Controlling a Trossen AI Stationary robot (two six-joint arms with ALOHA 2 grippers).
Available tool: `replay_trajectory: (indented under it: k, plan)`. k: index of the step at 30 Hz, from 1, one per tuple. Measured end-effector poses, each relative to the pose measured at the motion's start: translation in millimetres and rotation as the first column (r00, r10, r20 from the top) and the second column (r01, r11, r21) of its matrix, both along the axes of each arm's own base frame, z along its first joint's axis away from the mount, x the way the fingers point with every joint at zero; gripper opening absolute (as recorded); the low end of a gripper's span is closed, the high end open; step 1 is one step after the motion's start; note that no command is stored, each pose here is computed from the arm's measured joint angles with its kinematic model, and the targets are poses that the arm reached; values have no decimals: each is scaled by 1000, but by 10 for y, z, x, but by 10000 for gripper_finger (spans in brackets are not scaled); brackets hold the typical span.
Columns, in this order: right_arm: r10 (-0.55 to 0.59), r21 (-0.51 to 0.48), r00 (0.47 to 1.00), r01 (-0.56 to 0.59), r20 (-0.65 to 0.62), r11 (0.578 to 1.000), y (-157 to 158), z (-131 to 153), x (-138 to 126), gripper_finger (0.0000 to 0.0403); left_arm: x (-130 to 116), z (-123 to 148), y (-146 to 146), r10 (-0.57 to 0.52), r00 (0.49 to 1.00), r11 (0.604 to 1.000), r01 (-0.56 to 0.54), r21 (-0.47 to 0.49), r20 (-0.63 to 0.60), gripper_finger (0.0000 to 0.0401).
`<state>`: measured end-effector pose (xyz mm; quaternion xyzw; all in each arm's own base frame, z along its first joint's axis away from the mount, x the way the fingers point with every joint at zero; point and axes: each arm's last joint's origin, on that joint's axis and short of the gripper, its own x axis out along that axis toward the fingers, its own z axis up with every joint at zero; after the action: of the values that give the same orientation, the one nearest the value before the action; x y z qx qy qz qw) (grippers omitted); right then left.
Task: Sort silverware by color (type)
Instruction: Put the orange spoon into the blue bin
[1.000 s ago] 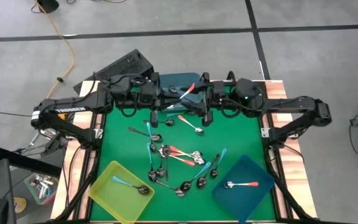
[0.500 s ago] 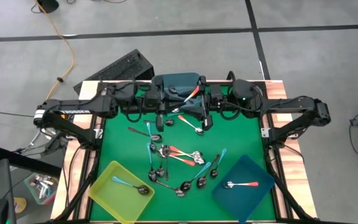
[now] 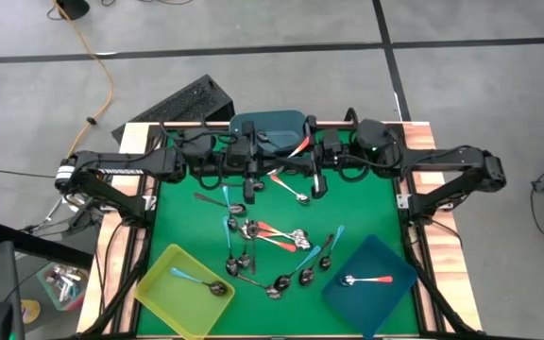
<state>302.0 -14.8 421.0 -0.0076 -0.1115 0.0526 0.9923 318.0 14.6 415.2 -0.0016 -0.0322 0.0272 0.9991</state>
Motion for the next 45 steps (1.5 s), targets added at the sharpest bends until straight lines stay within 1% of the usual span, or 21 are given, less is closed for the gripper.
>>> replay_trajectory:
  k: [5, 6, 16, 20, 24, 28, 32, 35, 38, 39, 41, 43, 45]
  plan:
    - [1, -16, 1000, -1, 8, 1000, 2, 11, -9, 18, -1, 1, -3, -6, 1000, 1000, 6, 1, 0, 0]
    - [-1, -18, 1000, 1, 10, 1000, 2, 19, -19, 14, -1, 2, -6, -8, 1000, 1000, 8, 1, 1, 0]
    - [-23, -14, 999, 23, -23, 1000, -4, -1, -29, 13, 0, -2, -6, -6, 1000, 1000, 6, 7, -3, 0]
    - [-25, -12, 998, 25, -52, 1000, -4, -17, -44, 13, 1, -28, 1, 15, 1000, 1000, -15, -18, -28, 4]
    - [-64, -6, 991, 64, -118, 998, -29, -24, -143, 12, -4, -71, 4, 29, 997, 999, -31, -30, -76, 33]
    - [-104, -4, 979, 105, -178, 994, -29, 42, -371, 12, -10, -79, 5, 28, 995, 998, -33, -52, -91, 73]
    - [-101, 8, 959, 107, -265, 994, 2, 56, -601, 12, -9, -105, 4, 26, 993, 997, -34, -73, -115, 99]
    - [-67, 49, 930, 91, -361, 995, 67, 35, -816, 12, -15, -134, 3, 24, 989, 994, -38, -99, -146, 104]
    - [1, 124, 872, 68, -489, 990, 183, -41, -1013, 12, -46, -124, 0, 11, 988, 989, -33, -143, -153, 101]
    - [32, 156, 848, 60, -528, 986, 234, -69, -1070, 12, -70, -108, -6, -7, 988, 988, -17, -151, -152, 99]
    - [96, 219, 778, 54, -621, 974, 343, -159, -1158, 12, -115, -60, -18, -42, 990, 988, 21, -155, -132, 95]
    - [157, 280, 722, 53, -674, 959, 468, -216, -1211, 12, -181, -4, -26, -50, 992, 988, 32, -154, -115, 90]
    - [207, 313, 651, 49, -731, 949, 599, -282, -1285, 12, -242, 51, -28, -49, 994, 989, 35, -144, -95, 86]
